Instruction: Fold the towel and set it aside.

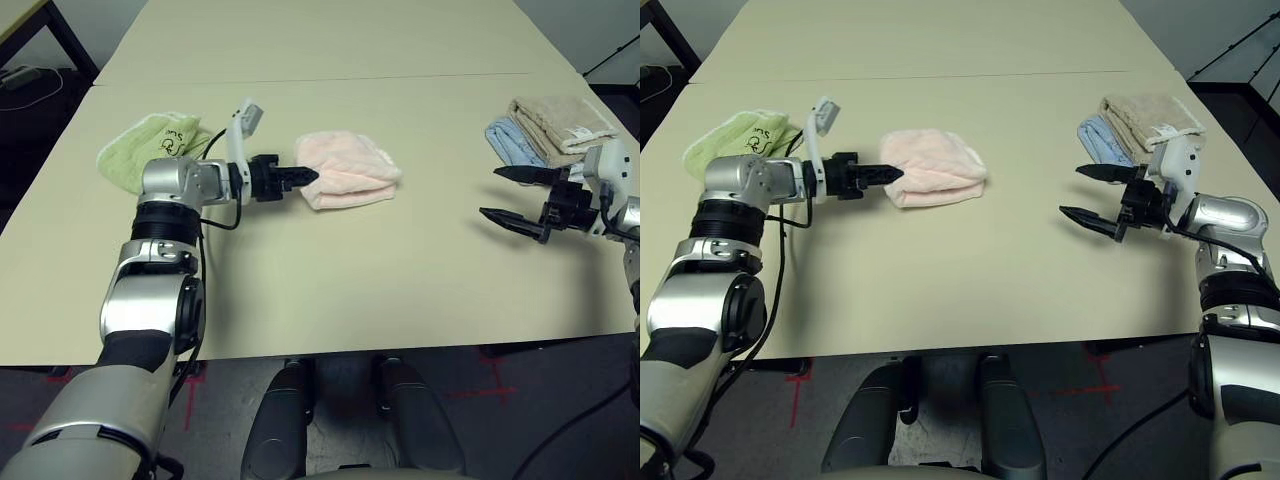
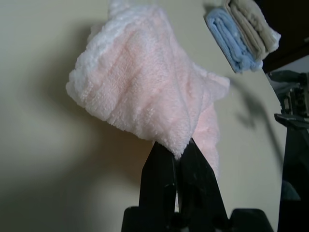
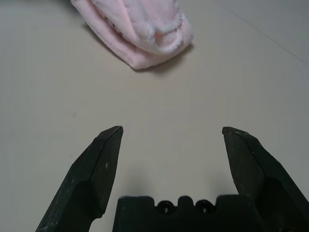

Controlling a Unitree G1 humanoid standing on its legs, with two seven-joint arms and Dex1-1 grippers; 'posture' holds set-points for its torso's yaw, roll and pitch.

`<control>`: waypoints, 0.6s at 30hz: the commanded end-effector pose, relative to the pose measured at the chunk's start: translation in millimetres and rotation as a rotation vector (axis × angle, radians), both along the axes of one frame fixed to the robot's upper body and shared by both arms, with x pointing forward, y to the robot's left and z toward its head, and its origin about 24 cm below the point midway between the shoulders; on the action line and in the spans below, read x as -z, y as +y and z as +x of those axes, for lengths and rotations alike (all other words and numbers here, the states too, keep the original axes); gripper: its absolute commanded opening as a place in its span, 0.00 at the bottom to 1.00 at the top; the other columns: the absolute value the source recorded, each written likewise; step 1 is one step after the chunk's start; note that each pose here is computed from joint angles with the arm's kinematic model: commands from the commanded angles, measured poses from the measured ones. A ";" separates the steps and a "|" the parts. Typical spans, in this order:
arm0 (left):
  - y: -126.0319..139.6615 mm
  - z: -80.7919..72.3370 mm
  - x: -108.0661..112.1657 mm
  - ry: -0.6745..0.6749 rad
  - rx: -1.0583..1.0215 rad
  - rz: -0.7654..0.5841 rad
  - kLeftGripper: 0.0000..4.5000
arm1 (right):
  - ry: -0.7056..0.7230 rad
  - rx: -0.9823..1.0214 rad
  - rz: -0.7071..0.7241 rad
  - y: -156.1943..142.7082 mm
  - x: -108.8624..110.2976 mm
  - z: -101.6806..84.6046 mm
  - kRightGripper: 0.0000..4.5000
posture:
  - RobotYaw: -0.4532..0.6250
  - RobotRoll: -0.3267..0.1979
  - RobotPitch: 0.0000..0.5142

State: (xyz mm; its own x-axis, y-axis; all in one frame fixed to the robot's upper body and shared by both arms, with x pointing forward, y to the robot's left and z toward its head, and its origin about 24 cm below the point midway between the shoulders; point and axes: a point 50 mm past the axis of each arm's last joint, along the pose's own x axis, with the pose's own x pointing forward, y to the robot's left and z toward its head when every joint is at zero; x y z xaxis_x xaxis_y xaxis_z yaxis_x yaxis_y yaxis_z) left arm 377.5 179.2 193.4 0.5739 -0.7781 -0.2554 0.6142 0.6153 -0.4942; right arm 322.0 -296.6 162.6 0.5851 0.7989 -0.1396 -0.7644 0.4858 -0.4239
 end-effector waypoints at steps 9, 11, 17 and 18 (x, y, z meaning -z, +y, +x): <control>30.9 21.0 -35.6 -0.236 -0.318 -0.031 0.00 | 0.016 -0.001 -0.009 2.0 5.0 1.0 1.00 | 0.47 0.62 0.35; 37.5 24.0 -43.2 -0.268 -0.380 -0.046 0.00 | 0.016 -0.001 -0.010 2.1 5.0 1.1 1.00 | 0.47 0.62 0.35; 57.2 27.5 -66.9 -0.356 -0.527 -0.079 0.00 | 0.014 -0.002 -0.008 2.8 4.7 1.2 1.00 | 0.47 0.62 0.35; 60.1 27.1 -69.6 -0.367 -0.538 -0.079 0.00 | 0.013 -0.002 -0.007 2.9 4.6 1.2 1.00 | 0.47 0.62 0.35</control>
State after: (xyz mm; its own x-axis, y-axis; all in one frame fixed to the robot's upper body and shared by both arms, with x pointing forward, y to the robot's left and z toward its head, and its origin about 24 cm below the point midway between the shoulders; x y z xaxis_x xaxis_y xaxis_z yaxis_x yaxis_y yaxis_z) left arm 404.4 235.5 258.2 0.9198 -0.3883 0.0567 0.3810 0.8490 -0.3660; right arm 323.4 -293.9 160.5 0.5863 0.7983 -0.1375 -0.7637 0.4880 -0.4226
